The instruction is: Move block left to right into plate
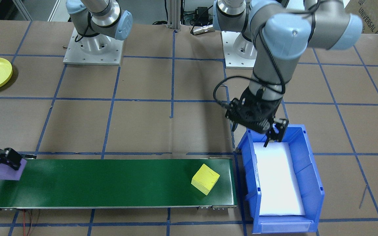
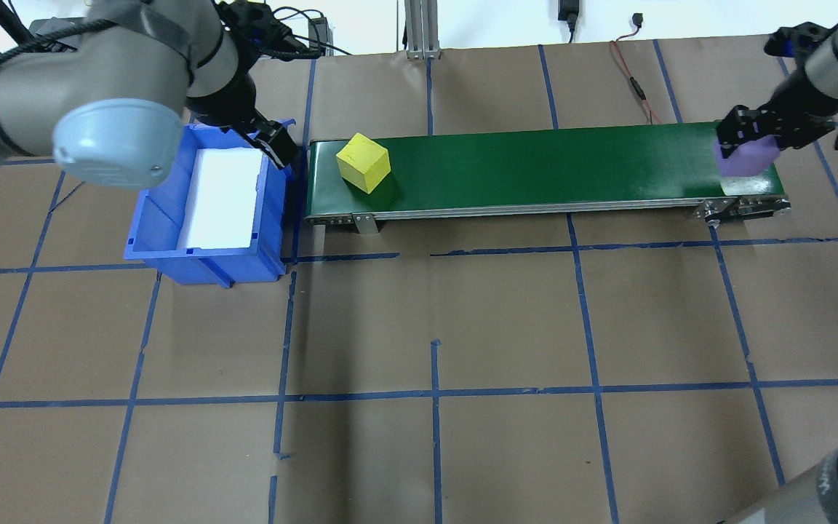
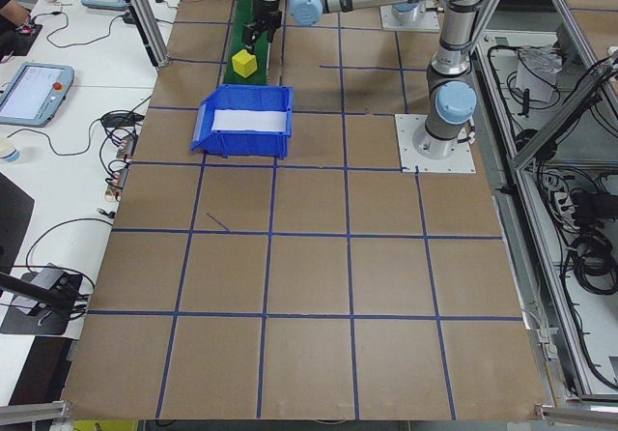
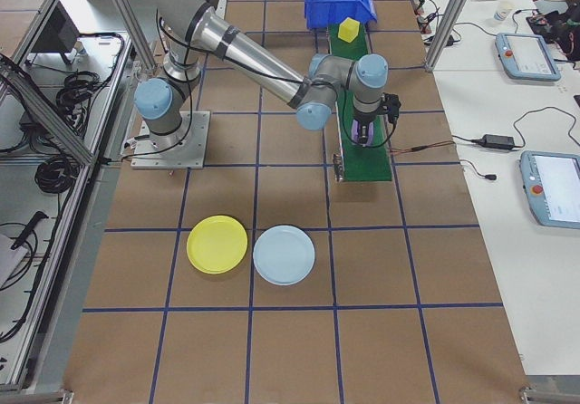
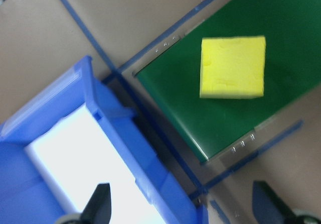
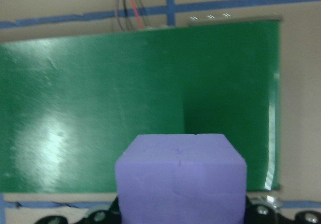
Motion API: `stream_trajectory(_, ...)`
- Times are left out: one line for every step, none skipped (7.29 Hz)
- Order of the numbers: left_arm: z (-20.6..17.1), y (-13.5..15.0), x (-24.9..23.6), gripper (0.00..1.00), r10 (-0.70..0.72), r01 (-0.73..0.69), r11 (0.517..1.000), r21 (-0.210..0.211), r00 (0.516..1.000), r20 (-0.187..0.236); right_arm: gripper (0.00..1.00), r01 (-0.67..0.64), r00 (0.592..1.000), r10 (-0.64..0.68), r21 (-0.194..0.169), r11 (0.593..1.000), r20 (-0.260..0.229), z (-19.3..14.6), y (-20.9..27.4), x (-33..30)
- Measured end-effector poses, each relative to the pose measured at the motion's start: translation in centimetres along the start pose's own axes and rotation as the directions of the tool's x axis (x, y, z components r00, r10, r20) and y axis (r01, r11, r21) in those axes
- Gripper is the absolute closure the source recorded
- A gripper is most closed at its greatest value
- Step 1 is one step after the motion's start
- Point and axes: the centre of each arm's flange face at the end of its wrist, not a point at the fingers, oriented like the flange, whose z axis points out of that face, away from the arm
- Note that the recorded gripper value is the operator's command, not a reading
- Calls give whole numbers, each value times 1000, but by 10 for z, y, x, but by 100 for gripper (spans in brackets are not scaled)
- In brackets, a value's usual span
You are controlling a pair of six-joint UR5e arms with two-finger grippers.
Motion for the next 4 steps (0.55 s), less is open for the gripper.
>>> stream_trajectory(-36,30,-3,0,-29,28,999,-38,999,-17,67,9,1000,-9,-22,1000,2,-16,32,62)
stream_trajectory(-52,53,-11,0,-67,64,995,-73,997,-36,67,26,1000,-25,-52,998,15,-22,71,122)
stream_trajectory(-55,67,-21,0,-104,98,991,-91,993,-60,66,43,999,-41,-71,997,23,-18,114,176)
stream_trajectory(-55,72,-25,0,-123,115,989,-93,989,-84,64,51,999,-50,-69,996,12,-7,153,222)
